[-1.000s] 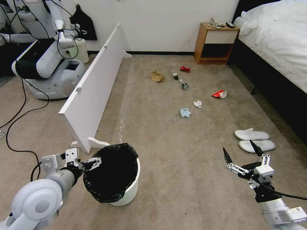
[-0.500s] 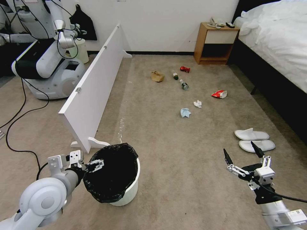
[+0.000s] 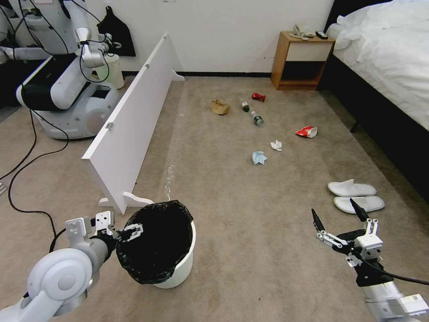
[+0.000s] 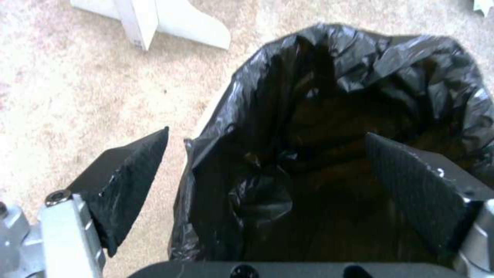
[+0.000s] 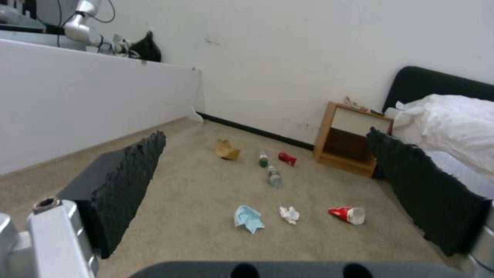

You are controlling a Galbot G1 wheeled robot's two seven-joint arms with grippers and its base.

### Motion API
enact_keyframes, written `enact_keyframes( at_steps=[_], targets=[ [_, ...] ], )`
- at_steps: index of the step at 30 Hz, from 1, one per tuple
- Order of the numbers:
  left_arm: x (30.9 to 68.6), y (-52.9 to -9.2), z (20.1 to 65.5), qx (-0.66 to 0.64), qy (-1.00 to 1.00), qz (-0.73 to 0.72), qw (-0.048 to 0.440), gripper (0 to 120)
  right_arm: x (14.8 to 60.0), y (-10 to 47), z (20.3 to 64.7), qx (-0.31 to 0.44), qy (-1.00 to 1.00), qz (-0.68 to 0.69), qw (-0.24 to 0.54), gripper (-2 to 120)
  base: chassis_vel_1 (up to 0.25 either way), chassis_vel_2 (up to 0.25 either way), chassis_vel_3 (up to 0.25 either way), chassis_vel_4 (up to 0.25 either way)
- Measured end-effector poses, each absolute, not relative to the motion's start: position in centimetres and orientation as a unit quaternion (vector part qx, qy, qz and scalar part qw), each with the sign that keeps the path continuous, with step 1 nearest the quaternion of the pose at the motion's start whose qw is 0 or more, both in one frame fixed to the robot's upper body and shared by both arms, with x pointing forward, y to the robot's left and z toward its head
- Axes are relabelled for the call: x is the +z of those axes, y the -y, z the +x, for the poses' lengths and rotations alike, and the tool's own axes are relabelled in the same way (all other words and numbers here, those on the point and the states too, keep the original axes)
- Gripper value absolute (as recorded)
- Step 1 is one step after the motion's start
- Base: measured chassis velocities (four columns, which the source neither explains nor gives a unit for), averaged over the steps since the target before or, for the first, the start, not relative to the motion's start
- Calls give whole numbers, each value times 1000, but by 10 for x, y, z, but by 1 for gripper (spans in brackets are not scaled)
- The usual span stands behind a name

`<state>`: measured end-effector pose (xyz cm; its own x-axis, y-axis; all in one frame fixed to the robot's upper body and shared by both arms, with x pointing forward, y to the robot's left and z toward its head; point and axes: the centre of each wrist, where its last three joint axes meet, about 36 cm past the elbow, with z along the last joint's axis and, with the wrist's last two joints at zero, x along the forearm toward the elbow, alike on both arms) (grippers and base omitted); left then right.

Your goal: Pick up the trash bin, then pick up the garbage from the floor and place it into the trash bin.

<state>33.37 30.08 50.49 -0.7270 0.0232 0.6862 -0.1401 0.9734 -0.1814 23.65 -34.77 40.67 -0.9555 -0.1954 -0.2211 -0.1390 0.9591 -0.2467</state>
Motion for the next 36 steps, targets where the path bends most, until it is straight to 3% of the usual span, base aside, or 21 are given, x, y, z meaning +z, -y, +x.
enact_keyframes(
  at_steps=[36],
  targets=[
    [465, -308, 362, 138, 903, 50, 403, 100, 396, 351, 244, -105, -984, -78, 118, 100, 0, 0, 0, 0]
  ],
)
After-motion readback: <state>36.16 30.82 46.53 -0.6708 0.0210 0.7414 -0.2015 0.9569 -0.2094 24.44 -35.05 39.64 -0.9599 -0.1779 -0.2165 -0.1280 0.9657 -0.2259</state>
